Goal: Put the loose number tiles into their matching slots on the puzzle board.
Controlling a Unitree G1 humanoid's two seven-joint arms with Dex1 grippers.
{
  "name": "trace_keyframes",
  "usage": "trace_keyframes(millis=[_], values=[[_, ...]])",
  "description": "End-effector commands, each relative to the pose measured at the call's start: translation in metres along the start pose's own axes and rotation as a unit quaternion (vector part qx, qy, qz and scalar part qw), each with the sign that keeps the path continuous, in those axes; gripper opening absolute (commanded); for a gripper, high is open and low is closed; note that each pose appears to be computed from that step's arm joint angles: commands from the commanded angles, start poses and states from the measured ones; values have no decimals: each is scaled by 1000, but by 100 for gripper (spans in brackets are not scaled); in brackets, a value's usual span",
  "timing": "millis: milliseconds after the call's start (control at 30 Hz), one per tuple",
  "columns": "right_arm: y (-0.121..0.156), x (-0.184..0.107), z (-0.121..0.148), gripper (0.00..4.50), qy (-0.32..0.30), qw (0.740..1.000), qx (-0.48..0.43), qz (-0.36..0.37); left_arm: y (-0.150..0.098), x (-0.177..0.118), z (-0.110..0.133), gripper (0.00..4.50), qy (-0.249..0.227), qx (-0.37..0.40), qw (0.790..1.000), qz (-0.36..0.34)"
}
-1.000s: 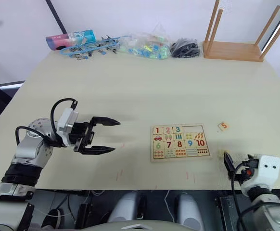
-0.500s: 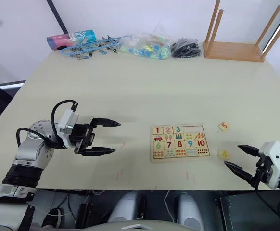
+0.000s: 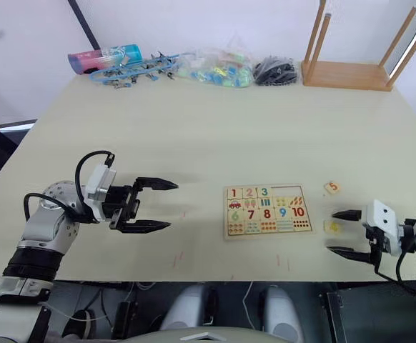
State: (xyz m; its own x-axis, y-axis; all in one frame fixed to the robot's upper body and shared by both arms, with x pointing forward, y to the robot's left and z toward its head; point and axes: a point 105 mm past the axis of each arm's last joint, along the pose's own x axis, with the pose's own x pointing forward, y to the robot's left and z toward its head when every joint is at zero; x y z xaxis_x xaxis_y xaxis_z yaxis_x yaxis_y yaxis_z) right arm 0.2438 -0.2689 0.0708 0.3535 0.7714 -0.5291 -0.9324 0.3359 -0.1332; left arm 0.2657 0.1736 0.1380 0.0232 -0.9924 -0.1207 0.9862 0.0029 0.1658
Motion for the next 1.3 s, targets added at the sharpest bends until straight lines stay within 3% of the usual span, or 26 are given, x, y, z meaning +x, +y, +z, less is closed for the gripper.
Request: trace_keyframes(millis=[33,267,367,567,767,1133,1300], values=[[-2,-6,-6,444,32,999,-17,15,-2,-1,8,450,-5,23,1000,-14],[-2,-4,-8,444,35,998,-39,23,-1,-2,8,450,-5,24,1000,-12],[-2,-3,-10,363,38,998,-45,24,-1,-2,8,450,-4,24,1000,-12],[0,-5,-14,87,44,998,-43,23,1,-2,8,450,-4,26,1000,-12],[-4,-9,-1,88,34,998,-50,18,1,0,6,450,-8,26,1000,-13],[-23,-5,75,88,29,999,-34,3,12,-7,16,450,-28,35,999,28],[-26,7,96,88,48,998,-43,3,7,-10,16,450,-30,21,998,42]])
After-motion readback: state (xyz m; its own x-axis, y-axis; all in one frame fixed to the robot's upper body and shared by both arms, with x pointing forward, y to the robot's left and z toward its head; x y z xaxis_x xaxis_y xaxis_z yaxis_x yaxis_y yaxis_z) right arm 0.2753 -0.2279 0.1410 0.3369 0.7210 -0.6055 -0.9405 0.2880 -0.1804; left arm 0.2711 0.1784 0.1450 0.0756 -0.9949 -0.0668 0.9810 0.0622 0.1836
